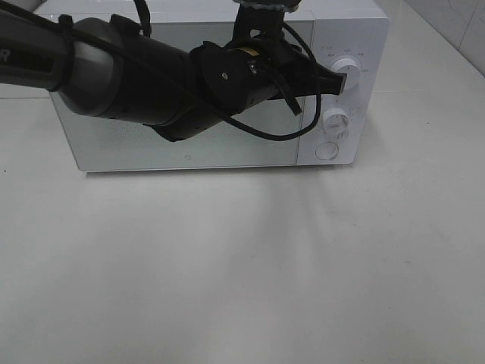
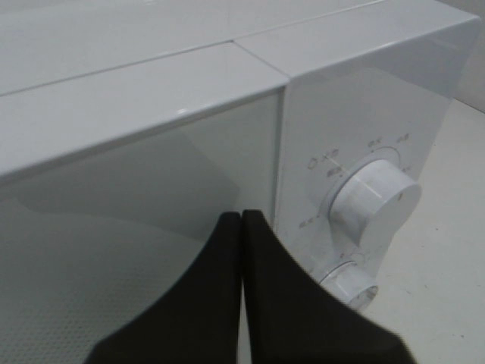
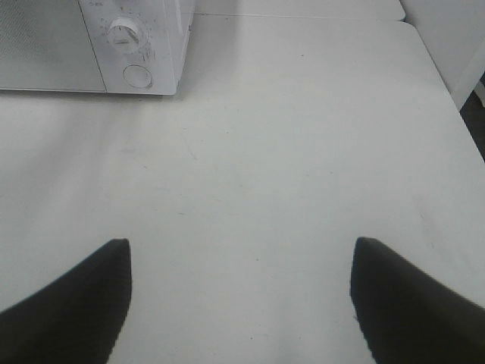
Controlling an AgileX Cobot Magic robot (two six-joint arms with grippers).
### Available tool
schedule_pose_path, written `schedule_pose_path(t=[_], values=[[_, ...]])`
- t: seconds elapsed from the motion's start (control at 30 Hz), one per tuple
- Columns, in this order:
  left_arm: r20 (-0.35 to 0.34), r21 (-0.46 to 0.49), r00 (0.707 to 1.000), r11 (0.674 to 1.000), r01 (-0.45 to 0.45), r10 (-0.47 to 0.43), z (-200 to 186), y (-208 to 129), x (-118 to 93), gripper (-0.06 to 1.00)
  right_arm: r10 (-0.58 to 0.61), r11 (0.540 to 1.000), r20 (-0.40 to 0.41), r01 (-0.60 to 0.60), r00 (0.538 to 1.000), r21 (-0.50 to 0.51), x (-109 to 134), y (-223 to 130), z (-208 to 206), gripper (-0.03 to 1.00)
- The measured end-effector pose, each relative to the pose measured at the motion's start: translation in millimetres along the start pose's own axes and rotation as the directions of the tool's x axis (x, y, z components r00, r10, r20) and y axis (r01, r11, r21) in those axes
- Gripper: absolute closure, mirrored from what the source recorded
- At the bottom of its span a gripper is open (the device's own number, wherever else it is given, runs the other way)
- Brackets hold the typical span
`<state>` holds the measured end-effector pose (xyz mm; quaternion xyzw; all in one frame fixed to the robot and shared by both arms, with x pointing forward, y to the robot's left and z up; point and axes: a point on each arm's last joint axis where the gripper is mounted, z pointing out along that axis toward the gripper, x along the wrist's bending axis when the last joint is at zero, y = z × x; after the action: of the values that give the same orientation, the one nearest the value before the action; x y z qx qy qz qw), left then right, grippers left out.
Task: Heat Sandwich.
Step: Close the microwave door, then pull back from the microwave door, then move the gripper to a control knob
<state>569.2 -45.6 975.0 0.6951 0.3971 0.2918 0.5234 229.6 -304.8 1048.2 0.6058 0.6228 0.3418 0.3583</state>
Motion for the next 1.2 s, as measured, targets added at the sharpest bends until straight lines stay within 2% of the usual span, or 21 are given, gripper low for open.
schedule_pose_path(t=[0.17,0.37,0.6,0.67,0.73,0.77,0.83,0.87,0.93,0.97,1.0,1.03,1.07,1.13,1.2], values=[[-0.008,-0.002,1.000,1.000,-0.006,0.006,-15,-3,-4,0.94,0.000,1.000,0.000,0.000,1.000,0.000,0,0,0,0.20],[0.031,0.006,0.999,1.000,-0.016,0.016,-35,-3,-18,0.94,0.000,1.000,0.000,0.000,1.000,0.000,0,0,0,0.20],[0.064,0.044,0.997,0.998,-0.034,0.031,-53,-9,-22,0.94,0.000,1.000,0.000,0.000,1.000,0.000,0,0,0,0.20],[0.092,0.074,0.995,0.997,-0.036,0.029,-59,-10,-24,0.94,0.000,1.000,0.000,0.000,1.000,0.000,0,0,0,0.20],[0.157,0.150,0.987,0.988,-0.040,0.017,-67,-14,-27,0.94,0.000,1.000,0.000,0.000,1.000,0.000,0,0,0,0.20],[0.157,0.150,0.987,0.988,-0.040,0.017,-67,-14,-27,0.94,0.000,1.000,0.000,0.000,1.000,0.000,0,0,0,0.20],[0.201,0.199,0.980,0.979,-0.049,0.008,-72,-17,-29,0.91,0.000,1.000,0.000,0.000,1.000,0.000,0,0,0,0.20],[0.247,0.247,0.969,0.967,-0.058,-0.005,-77,-19,-32,0.80,0.000,1.000,0.000,0.000,1.000,0.000,0,0,0,0.20],[0.290,0.295,0.957,0.953,-0.068,-0.022,-82,-21,-34,0.59,0.000,1.000,0.000,0.000,1.000,0.000,0,0,0,0.20],[0.290,0.295,0.957,0.953,-0.068,-0.022,-82,-21,-34,0.59,0.000,1.000,0.000,0.000,1.000,0.000,0,0,0,0.20],[0.309,0.324,0.950,0.943,-0.069,-0.037,-83,-22,-34,0.45,0.000,1.000,0.000,0.000,1.000,0.000,0,0,0,0.20],[0.341,0.373,0.938,0.925,-0.072,-0.065,-87,-24,-35,0.19,0.000,1.000,0.000,0.000,1.000,0.000,0,0,0,0.20],[0.350,0.386,0.934,0.919,-0.077,-0.069,-88,-24,-34,0.10,0.000,1.000,0.000,0.000,1.000,0.000,0,0,0,0.20],[0.383,0.420,0.921,0.901,-0.106,-0.070,-91,-26,-33,0.00,0.000,1.000,0.000,0.000,1.000,0.000,0,0,0,0.20],[0.398,0.436,0.915,0.892,-0.122,-0.070,-92,-26,-31,-0.01,0.000,1.000,0.000,0.000,1.000,0.000,0,0,0,0.20]])
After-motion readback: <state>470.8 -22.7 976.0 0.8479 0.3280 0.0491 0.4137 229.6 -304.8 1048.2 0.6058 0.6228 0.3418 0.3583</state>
